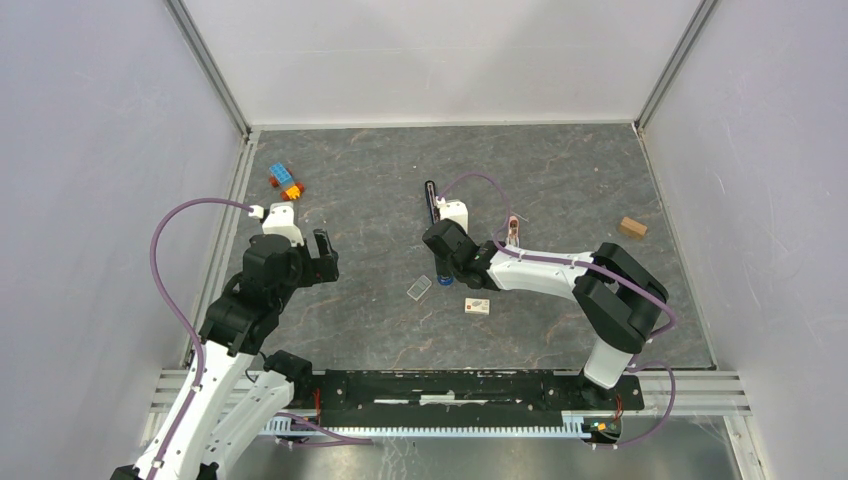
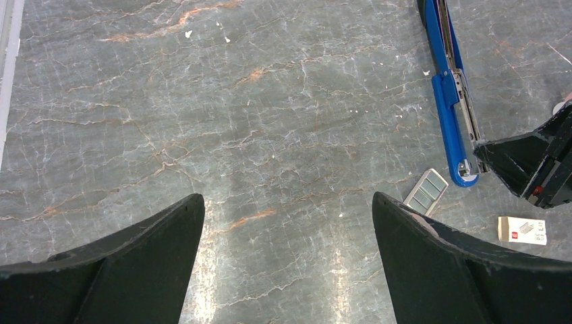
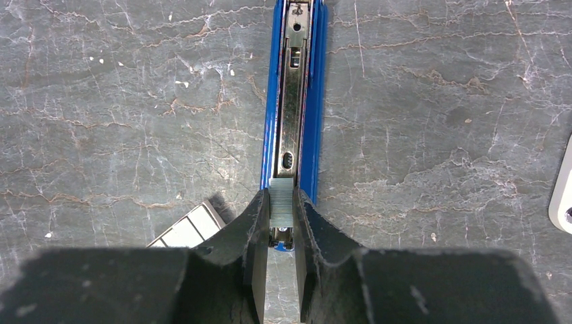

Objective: Load the staples into the stapler

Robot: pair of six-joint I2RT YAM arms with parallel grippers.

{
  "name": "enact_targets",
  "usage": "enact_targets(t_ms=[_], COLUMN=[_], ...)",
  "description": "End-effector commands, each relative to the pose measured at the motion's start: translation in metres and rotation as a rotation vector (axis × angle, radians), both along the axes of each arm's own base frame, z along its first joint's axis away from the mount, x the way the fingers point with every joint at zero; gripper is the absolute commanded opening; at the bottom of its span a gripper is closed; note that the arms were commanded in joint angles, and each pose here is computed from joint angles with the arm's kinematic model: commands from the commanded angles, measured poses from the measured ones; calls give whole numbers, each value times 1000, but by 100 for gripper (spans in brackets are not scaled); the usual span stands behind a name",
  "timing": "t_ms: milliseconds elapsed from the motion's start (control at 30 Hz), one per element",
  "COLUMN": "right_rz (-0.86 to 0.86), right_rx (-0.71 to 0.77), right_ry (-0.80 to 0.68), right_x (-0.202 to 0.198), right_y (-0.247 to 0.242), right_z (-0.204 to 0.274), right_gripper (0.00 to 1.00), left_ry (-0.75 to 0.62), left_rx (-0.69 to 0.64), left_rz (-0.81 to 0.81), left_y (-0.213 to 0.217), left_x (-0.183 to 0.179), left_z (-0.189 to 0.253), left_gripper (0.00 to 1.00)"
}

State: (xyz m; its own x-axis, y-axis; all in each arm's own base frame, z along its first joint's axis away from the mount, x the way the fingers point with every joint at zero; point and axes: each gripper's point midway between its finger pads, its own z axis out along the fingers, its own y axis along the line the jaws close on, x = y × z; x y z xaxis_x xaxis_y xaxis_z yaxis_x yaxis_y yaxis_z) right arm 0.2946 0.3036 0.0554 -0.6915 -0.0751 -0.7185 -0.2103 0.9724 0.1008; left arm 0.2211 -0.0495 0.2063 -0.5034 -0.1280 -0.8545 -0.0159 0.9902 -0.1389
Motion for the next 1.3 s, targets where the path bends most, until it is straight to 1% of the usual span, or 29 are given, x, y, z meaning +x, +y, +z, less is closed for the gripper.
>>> enact_targets(t_ms=[0, 567, 1000, 1267], right_rz=[-24, -33, -34, -29], right_rx=[-10, -20, -58, -53], right_ry=[3, -1, -18, -23], right_x=[-2, -4, -4, -3], right_y=[-6, -13, -17, -14], right_z=[-2, -3, 0, 1], right_gripper=[23, 24, 24, 27], left_ry=[-25, -27, -29, -31], left_rx=[-23, -24, -24, -24], left_rz=[-3, -4, -2, -1], left_y=[-4, -4, -4, -4], left_x=[5, 4, 4, 4], left_z=[5, 5, 6, 6], left_gripper=[100, 100, 100, 100])
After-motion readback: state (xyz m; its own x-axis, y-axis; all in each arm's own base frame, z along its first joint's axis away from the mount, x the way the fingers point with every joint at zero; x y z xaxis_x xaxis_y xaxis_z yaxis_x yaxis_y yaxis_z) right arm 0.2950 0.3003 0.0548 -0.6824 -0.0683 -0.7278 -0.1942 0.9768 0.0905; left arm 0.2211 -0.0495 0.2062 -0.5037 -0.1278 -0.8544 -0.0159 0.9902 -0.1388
